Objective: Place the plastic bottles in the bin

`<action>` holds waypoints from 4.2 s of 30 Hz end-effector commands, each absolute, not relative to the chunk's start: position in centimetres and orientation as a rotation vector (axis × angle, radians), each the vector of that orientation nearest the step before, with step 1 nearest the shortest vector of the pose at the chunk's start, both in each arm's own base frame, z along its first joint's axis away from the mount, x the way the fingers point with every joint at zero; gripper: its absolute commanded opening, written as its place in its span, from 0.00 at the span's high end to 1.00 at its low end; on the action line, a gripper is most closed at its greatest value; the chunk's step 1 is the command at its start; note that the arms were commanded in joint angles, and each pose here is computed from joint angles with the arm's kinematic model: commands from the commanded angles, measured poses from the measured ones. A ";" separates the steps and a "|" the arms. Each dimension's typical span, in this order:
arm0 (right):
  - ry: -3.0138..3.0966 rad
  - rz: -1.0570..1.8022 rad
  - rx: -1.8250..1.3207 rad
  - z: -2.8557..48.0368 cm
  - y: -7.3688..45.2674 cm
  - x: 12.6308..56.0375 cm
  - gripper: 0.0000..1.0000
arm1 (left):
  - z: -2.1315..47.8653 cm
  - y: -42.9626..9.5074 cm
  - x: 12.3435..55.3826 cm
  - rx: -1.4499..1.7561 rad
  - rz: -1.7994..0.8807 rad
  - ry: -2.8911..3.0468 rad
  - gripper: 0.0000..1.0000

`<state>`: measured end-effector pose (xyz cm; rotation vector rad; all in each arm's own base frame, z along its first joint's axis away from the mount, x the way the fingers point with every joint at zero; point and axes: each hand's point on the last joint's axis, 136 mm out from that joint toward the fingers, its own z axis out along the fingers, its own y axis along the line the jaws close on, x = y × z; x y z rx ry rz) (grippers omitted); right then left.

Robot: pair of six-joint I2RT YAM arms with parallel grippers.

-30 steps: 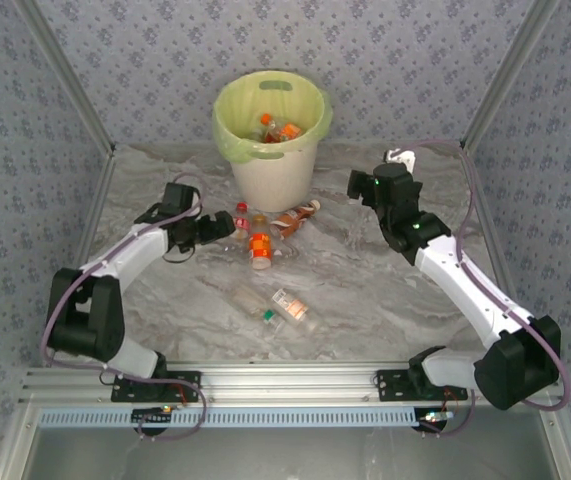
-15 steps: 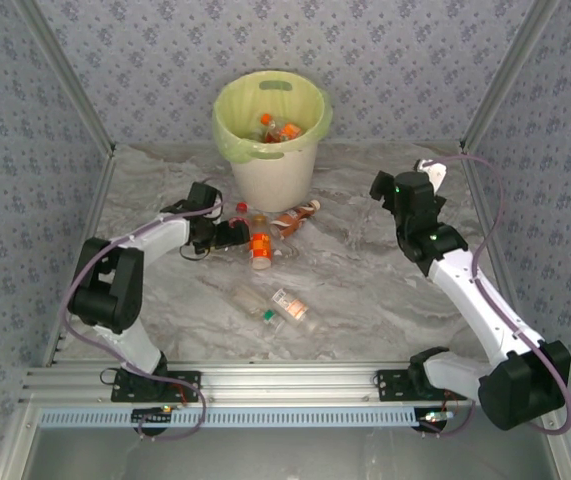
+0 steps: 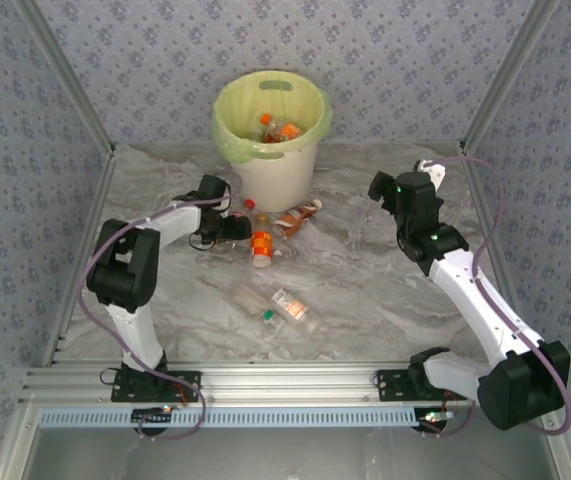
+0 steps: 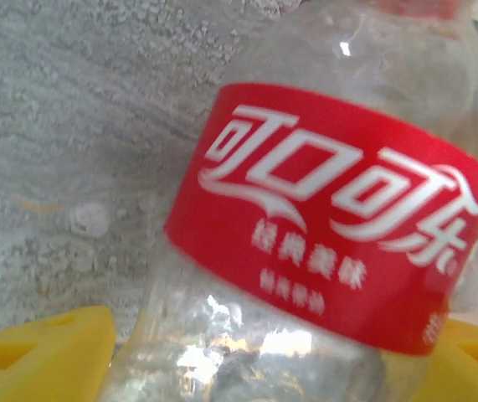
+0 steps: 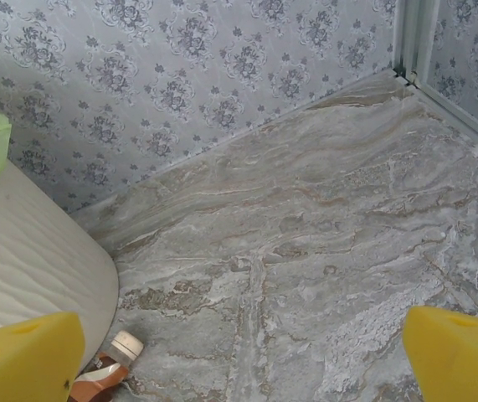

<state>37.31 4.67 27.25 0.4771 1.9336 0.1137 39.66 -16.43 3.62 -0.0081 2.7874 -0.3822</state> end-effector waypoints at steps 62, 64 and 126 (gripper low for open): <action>1.881 0.410 0.006 30.5 15.1 38.4 0.00 | 40.3 -14.7 46.1 0.122 -0.328 1.759 0.64; 1.881 0.406 0.009 30.5 14.9 38.2 0.00 | 40.7 -16.2 47.1 0.190 -0.362 1.757 0.64; 2.162 0.333 -0.154 23.1 15.3 34.7 0.00 | 43.6 -20.5 49.0 0.285 -0.457 1.835 0.01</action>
